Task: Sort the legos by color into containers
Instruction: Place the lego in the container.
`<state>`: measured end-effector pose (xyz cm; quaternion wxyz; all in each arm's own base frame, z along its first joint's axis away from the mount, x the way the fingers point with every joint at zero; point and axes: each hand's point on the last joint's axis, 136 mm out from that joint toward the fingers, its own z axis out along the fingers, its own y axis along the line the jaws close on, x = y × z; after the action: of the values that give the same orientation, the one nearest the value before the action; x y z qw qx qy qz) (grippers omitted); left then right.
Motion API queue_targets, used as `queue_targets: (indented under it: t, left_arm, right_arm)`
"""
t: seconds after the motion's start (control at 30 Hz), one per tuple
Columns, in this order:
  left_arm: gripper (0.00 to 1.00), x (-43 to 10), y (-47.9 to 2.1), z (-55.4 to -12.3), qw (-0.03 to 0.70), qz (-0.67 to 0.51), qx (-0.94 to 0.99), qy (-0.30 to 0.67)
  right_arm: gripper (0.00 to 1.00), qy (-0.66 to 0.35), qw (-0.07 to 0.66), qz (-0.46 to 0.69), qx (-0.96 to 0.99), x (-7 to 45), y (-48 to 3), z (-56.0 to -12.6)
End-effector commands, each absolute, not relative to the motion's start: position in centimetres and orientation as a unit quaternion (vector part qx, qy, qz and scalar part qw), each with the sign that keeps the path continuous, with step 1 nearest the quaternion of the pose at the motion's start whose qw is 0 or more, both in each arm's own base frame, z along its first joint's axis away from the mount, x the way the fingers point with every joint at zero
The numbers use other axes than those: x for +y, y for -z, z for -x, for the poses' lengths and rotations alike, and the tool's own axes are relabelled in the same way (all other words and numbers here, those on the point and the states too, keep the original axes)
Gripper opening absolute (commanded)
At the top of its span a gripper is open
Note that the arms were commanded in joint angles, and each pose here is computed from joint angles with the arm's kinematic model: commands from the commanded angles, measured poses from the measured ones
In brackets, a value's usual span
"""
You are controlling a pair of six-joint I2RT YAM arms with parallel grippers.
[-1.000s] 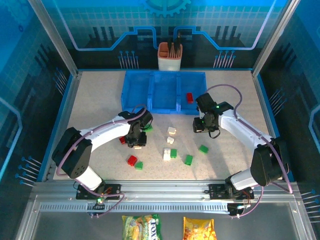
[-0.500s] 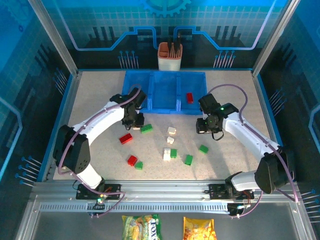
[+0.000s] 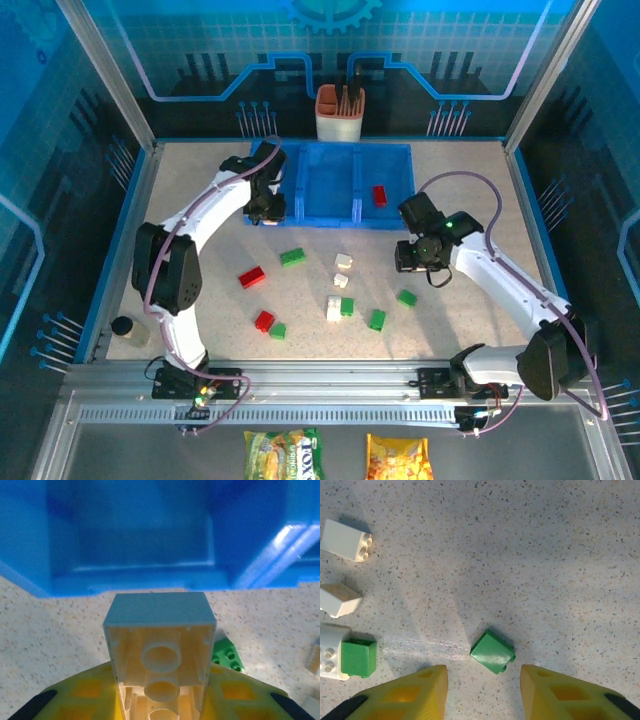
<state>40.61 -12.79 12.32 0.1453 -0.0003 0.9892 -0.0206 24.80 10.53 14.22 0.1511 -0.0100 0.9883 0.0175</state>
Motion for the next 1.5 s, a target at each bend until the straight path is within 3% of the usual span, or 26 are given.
queue_targets:
  t: [0.0, 0.6, 1.47]
  left_arm:
    - [0.32, -12.2, -12.1, -43.4, 0.166, -0.023, 0.986, 0.001]
    - [0.33, -11.9, -8.3, -51.8, 0.194, -0.005, 0.981, -0.011]
    - [0.38, -10.6, -2.2, -53.0, 0.137, 0.005, 0.991, 0.008]
  right_arm:
    - [0.44, -0.003, 0.142, 0.001, 0.99, 9.8, -14.3, -23.2]
    - [0.45, 0.023, 0.156, -0.024, 0.987, 7.1, -16.2, -19.6]
    - [0.45, 0.023, 0.151, -0.029, 0.988, 7.4, -16.3, -19.4]
